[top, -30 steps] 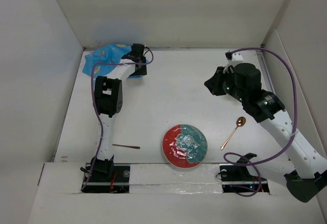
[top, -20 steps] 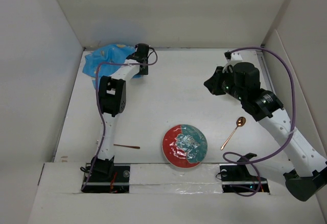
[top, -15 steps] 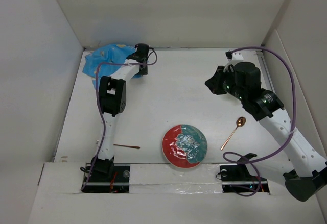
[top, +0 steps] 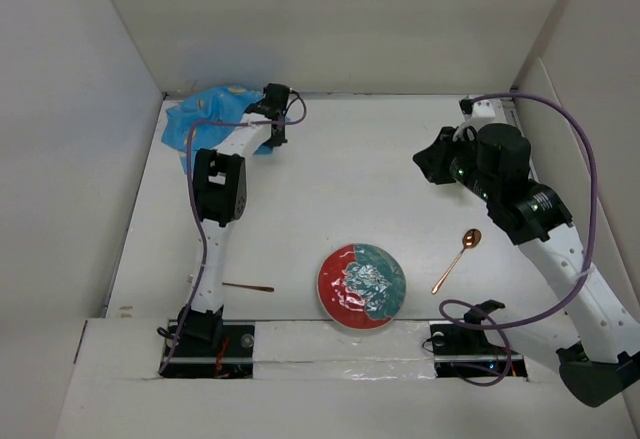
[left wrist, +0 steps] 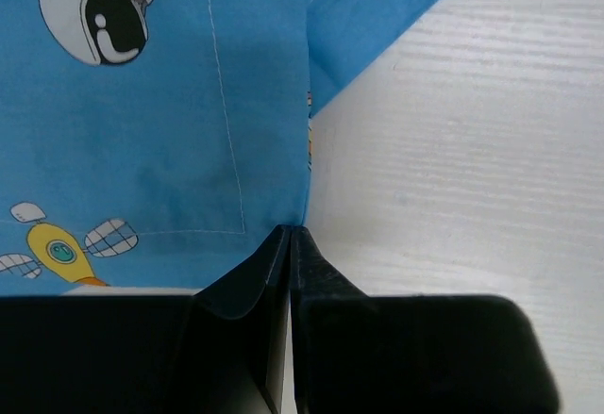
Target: Set the dinner table for one person
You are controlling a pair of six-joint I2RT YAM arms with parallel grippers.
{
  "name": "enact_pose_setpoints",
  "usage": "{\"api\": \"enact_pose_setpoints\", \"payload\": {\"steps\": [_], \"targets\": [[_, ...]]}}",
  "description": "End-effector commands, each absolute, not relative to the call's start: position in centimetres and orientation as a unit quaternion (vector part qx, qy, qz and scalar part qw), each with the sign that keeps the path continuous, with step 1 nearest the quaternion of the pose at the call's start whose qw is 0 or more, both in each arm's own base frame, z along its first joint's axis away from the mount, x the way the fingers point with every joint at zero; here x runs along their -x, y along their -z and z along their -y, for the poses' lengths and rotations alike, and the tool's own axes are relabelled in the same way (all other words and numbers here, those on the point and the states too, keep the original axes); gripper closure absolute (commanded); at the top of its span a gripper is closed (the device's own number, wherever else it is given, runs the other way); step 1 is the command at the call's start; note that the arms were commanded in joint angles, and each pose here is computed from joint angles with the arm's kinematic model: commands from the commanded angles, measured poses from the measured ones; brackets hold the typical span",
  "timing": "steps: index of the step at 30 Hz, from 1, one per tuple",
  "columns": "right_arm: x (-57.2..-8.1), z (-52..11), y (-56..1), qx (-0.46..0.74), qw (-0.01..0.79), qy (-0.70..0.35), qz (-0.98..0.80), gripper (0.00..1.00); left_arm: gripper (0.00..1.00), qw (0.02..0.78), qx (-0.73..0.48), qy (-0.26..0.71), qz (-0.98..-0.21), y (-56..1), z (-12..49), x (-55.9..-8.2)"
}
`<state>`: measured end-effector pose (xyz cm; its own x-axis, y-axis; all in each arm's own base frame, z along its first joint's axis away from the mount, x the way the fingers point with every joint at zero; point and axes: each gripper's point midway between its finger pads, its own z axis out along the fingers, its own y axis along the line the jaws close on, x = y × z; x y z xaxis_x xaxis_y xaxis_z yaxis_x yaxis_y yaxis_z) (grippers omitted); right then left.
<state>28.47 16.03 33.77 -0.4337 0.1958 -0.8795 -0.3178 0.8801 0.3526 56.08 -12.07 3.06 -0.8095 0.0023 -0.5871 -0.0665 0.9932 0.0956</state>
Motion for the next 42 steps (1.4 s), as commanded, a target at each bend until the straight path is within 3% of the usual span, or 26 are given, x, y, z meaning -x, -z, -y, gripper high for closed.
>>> {"api": "enact_pose_setpoints", "payload": {"steps": [1,8,12,14,22,23,27,32,33,36,39,40,41,42], "targets": [[-28.3,-15.9,-36.7,0.049,0.563,-0.253,-0.785,0.87,1.0,0.274,0.017,-0.031,-0.961,-4.4,11.7,-53.3],[-28.4,-17.6,-36.4,0.063,0.55,-0.29,-0.781,0.88,1.0,0.412,0.0,0.096,-0.906,-22.2,16.1,-52.5],[-28.8,-18.4,-37.0,0.069,0.55,-0.305,-0.774,1.0,1.0,0.484,-0.017,0.158,-0.861,-32.6,16.9,-49.9],[-29.2,-18.9,-36.6,0.07,0.543,-0.31,-0.777,1.0,1.0,0.517,-0.021,0.168,-0.839,-37.1,16.4,-48.1],[-30.4,-22.6,-33.7,0.093,0.503,-0.322,-0.796,1.0,1.0,0.602,0.044,0.151,-0.783,-44.9,8.5,-41.5],[-30.8,-22.8,-33.0,0.091,0.498,-0.318,-0.802,1.0,1.0,0.6,0.051,0.158,-0.783,-44.5,7.7,-41.0],[-32.9,-24.7,-27.3,0.086,0.452,-0.298,-0.836,0.78,1.0,0.585,0.064,0.155,-0.793,-42.0,6.2,-41.4],[-32.7,-26.1,-24.4,0.085,0.412,-0.304,-0.855,0.74,1.0,0.466,0.03,0.156,-0.87,-30.8,9.4,-40.8],[-32.8,-26.1,-24.6,0.081,0.418,-0.307,-0.851,0.74,1.0,0.462,0.035,0.153,-0.873,-29.4,9.9,-41.1],[-32.2,-25.5,-24.7,0.073,0.428,-0.31,-0.846,1.0,1.0,0.411,0.049,0.184,-0.891,-23.6,11.9,-40.5],[-31.9,-25.0,-24.5,0.07,0.432,-0.303,-0.846,1.0,1.0,0.385,0.075,0.164,-0.905,-19.2,12.2,-40.0],[-31.7,-24.9,-24.3,0.073,0.429,-0.303,-0.848,1.0,0.98,0.389,0.109,0.147,-0.903,-18.5,11.3,-40.1],[-31.5,-25.2,-24.0,0.081,0.425,-0.301,-0.85,1.0,0.84,0.387,0.124,0.143,-0.903,-17.8,11.0,-39.8],[-31.4,-25.2,-23.8,0.084,0.421,-0.299,-0.852,1.0,0.77,0.38,0.148,0.132,-0.904,-16.1,10.0,-39.5]]}}
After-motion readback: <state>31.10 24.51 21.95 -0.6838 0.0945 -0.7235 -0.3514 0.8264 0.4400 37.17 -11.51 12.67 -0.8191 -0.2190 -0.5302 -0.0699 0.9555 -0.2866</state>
